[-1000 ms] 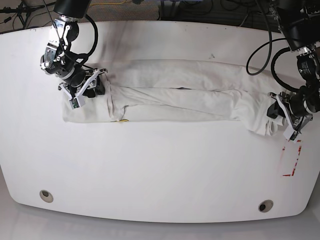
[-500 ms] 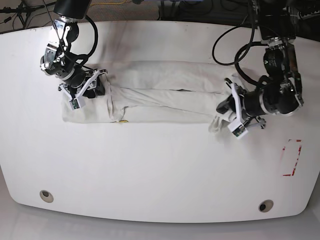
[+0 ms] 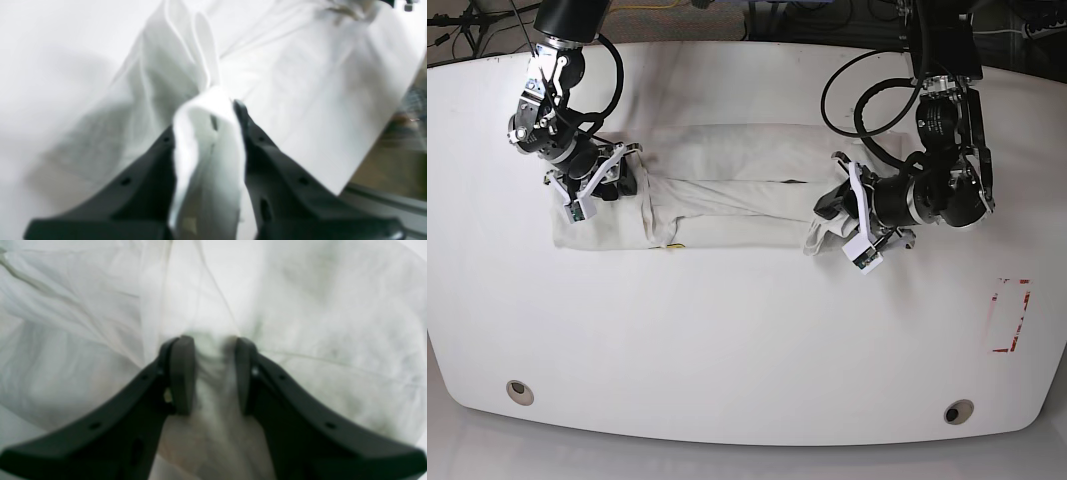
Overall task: Fold the T-shirt properly
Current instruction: 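Drag the left gripper's end toward the right gripper, folding the strip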
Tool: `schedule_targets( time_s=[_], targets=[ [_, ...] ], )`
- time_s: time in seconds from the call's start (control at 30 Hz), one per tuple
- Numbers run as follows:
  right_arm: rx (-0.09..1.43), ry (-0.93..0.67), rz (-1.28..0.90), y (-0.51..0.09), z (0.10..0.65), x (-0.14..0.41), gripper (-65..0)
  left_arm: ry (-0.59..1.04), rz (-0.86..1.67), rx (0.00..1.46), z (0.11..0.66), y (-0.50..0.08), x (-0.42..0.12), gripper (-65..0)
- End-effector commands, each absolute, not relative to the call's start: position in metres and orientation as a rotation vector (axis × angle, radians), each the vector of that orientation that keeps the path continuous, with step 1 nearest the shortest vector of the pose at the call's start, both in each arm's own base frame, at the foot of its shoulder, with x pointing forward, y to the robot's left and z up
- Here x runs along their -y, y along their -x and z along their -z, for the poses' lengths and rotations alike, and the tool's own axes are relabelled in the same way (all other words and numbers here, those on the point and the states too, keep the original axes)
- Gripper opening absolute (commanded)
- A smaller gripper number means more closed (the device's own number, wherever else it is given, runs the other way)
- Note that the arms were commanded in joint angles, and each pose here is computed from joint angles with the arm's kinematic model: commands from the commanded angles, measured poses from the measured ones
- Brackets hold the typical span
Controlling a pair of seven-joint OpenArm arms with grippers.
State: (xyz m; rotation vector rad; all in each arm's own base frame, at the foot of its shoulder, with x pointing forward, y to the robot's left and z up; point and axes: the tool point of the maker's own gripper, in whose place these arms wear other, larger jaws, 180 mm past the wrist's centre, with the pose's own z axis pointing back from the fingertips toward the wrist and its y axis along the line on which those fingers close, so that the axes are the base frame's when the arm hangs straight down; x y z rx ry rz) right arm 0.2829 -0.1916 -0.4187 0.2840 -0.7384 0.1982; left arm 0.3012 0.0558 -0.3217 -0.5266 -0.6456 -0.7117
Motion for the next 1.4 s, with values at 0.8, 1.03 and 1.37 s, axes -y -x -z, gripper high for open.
schedule_targets(
  time_s=[0.8, 1.03, 1.37],
  targets=[
    [0.722, -0.261, -0.212, -0.282, 0.418, 0.198, -45.5, 0.546, 0.703, 0.731, 0.3, -0.327, -0.027, -40.0],
    [0.722, -0.261, -0.212, -0.282, 0.418, 0.198, -45.5, 0.657, 0.7, 0.774, 0.285, -0.324, -0.001, -30.8],
    [0.724, -0.26, -0.213, -0.283, 0.418, 0.198, -45.5, 0.706, 0.652, 0.856, 0.263, -0.337, -0.014, -30.6]
  ],
)
